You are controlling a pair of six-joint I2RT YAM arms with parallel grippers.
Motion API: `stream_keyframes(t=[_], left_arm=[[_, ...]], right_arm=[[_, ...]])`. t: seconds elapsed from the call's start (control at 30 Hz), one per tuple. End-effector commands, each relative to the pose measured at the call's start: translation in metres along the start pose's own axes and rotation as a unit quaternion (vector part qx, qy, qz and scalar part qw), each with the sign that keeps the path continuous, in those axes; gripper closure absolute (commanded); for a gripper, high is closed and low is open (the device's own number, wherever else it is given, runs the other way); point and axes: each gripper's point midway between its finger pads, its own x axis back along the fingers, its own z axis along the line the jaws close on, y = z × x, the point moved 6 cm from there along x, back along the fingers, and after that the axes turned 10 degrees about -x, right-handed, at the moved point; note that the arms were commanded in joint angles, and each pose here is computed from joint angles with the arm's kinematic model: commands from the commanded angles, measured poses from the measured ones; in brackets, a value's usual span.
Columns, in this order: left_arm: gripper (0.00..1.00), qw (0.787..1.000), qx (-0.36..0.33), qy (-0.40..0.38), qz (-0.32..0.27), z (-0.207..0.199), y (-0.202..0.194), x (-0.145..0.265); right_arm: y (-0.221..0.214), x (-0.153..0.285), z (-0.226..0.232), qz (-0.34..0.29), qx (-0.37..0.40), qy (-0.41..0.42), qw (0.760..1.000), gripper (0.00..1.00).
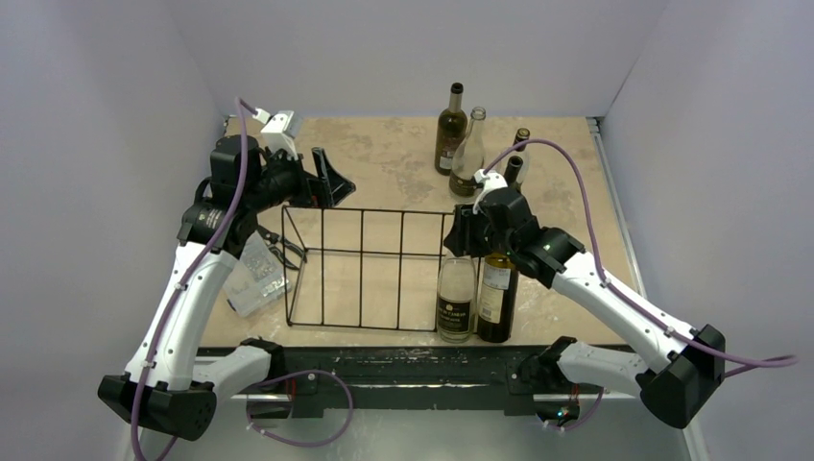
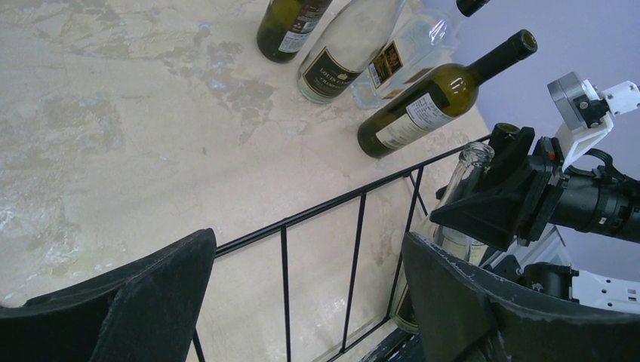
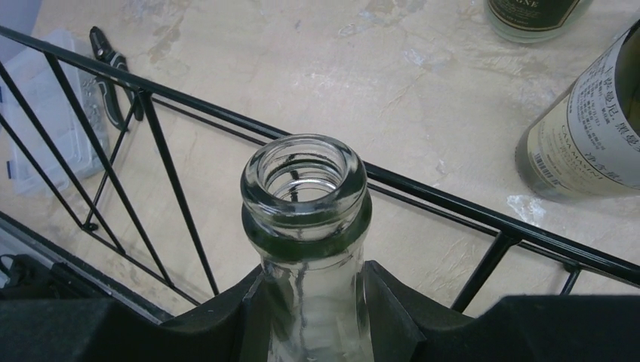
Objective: Put the wine bottle on the wine rack
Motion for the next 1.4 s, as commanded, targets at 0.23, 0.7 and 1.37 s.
stream_keyframes(t=[0.23,0.7,1.37], left_arm=[[0.07,1.0,-0.019,-0.007,-0.022,-0.008,0.014,0.006],[0.07,1.0,-0.014,-0.003,-0.008,-0.002,0.01,-0.003],[0.07,1.0,-0.015,0.001,-0.011,-0.001,0.01,-0.002]], right_arm=[[0.011,-0.016,0.001,-0.046,-0.002,-0.005,0.999,0.93],[0.017,-0.02,0.005,-0.038,0.008,-0.014,0.999,0.38],[0.083,0.059,0.04,-0.161,0.058,0.051,0.984,0.12]])
